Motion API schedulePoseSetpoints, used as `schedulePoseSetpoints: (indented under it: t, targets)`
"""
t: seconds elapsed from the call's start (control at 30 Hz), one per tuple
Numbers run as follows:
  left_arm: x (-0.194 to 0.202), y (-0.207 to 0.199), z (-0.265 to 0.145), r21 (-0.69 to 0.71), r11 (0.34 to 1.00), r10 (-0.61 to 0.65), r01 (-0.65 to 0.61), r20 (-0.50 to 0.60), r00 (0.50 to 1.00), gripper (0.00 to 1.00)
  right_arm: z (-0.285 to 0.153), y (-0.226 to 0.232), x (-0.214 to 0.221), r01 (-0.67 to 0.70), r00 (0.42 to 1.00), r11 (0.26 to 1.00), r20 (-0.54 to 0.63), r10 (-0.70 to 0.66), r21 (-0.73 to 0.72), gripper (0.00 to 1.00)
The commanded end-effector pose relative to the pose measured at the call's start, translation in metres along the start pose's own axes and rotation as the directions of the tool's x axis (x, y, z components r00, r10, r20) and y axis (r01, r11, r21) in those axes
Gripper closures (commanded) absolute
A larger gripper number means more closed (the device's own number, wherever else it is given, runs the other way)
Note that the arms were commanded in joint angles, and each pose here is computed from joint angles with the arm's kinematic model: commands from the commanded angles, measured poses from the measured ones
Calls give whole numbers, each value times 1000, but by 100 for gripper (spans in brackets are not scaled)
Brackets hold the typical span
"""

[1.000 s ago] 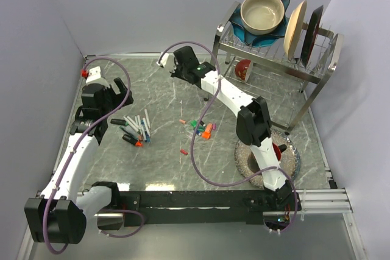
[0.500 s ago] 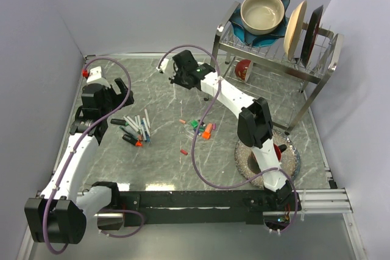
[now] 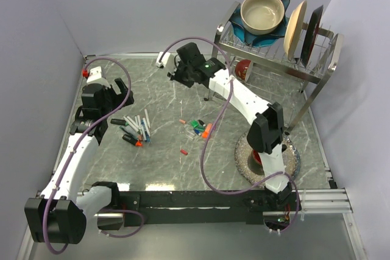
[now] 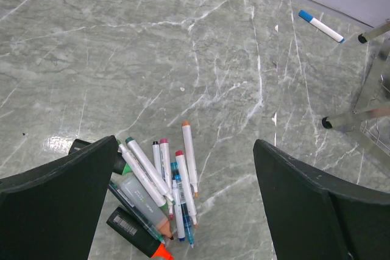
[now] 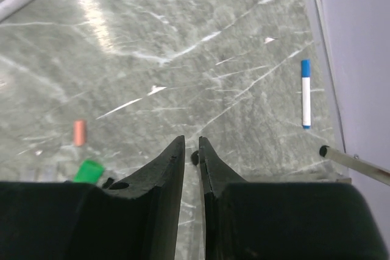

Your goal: Open the pen caps

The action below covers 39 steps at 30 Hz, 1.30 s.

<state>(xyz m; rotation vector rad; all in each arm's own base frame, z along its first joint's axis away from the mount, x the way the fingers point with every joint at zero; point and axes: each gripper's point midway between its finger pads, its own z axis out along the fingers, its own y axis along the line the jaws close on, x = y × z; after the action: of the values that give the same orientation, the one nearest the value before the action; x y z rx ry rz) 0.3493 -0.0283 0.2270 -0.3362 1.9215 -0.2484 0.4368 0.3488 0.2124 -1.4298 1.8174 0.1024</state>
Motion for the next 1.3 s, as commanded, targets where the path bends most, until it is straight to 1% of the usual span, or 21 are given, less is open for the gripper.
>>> schedulePoseSetpoints:
  t: [0.0, 0.23, 0.3, 0.37, 0.4, 0.43, 0.47, 0.5, 0.57, 0.6, 0.67, 0.7, 0.77, 0.8, 0.9, 0.97, 1.0, 1.07, 1.1, 1.2, 1.27]
  targets:
    - [-11, -6, -1, 35, 999, 20, -22, 47, 999, 1, -31, 19, -15, 5, 998, 997, 58, 0, -79, 77]
    - [-12, -21, -6, 125, 991, 33, -40, 52, 998, 1, -60, 38, -25, 26, 993, 986, 116, -6, -164, 78]
    - [-10, -23, -5, 138, 990, 32, -38, 46, 998, 1, -65, 49, -20, 34, 993, 977, 116, -10, -212, 77]
    - [-8, -28, -5, 168, 985, 37, -42, 38, 999, 1, -82, 51, -22, 44, 991, 977, 137, -16, -208, 77]
    - [-8, -30, -5, 179, 983, 37, -43, 37, 999, 1, -82, 59, -13, 42, 993, 973, 121, -15, -228, 77]
    - [-6, -36, -6, 218, 975, 44, -49, 27, 999, 1, -97, 59, -16, 51, 989, 975, 146, -19, -216, 77]
    - [-6, -41, -6, 242, 968, 53, -59, 32, 998, 1, -102, 58, -16, 48, 987, 979, 161, -15, -200, 75]
    - [-7, -45, -7, 267, 962, 56, -63, 35, 998, 1, -100, 67, -2, 42, 990, 975, 137, -12, -217, 74]
    - [-5, -58, -10, 340, 938, 67, -73, 30, 997, 1, -118, 67, -2, 54, 985, 980, 173, -20, -190, 73]
    - [-5, -63, -11, 367, 927, 73, -77, 25, 997, 1, -116, 75, 13, 49, 989, 978, 147, -19, -202, 73]
    - [-5, -74, -12, 427, 900, 96, -92, 11, 995, 1, -132, 76, 14, 59, 984, 983, 176, -28, -173, 71]
    - [-5, -77, -12, 444, 890, 108, -99, 7, 994, 1, -129, 84, 28, 53, 988, 982, 153, -24, -184, 71]
    - [-10, -87, -13, 489, 865, 128, -113, 3, 992, 1, -142, 79, 30, 46, 984, 990, 178, -22, -135, 71]
    - [-11, -89, -14, 500, 858, 138, -120, 1, 990, 1, -140, 84, 43, 36, 988, 990, 155, -15, -136, 70]
    - [-19, -102, -19, 552, 822, 154, -139, 19, 988, 1, -146, 77, 61, -1, 989, 998, 145, 9, -60, 67]
    - [-24, -106, -20, 567, 810, 157, -149, 35, 987, 1, -154, 60, 68, -41, 986, 999, 162, 37, 19, 66]
    - [-24, -107, -19, 570, 808, 157, -148, 33, 987, 1, -153, 56, 81, -60, 989, 997, 136, 52, 52, 66]
    - [-24, -108, -17, 571, 808, 160, -146, 27, 987, 1, -161, 36, 90, -104, 985, 985, 148, 83, 137, 64]
    - [-24, -108, -16, 569, 810, 160, -143, 21, 987, 1, -160, 33, 103, -114, 988, 979, 121, 94, 170, 62]
    - [-22, -108, -17, 574, 806, 161, -143, 20, 987, 1, -164, 16, 121, -132, 988, 956, 115, 105, 262, 55]
    - [-22, -107, -18, 574, 806, 161, -148, 27, 987, 1, -166, -1, 129, -126, 989, 929, 116, 91, 347, 46]
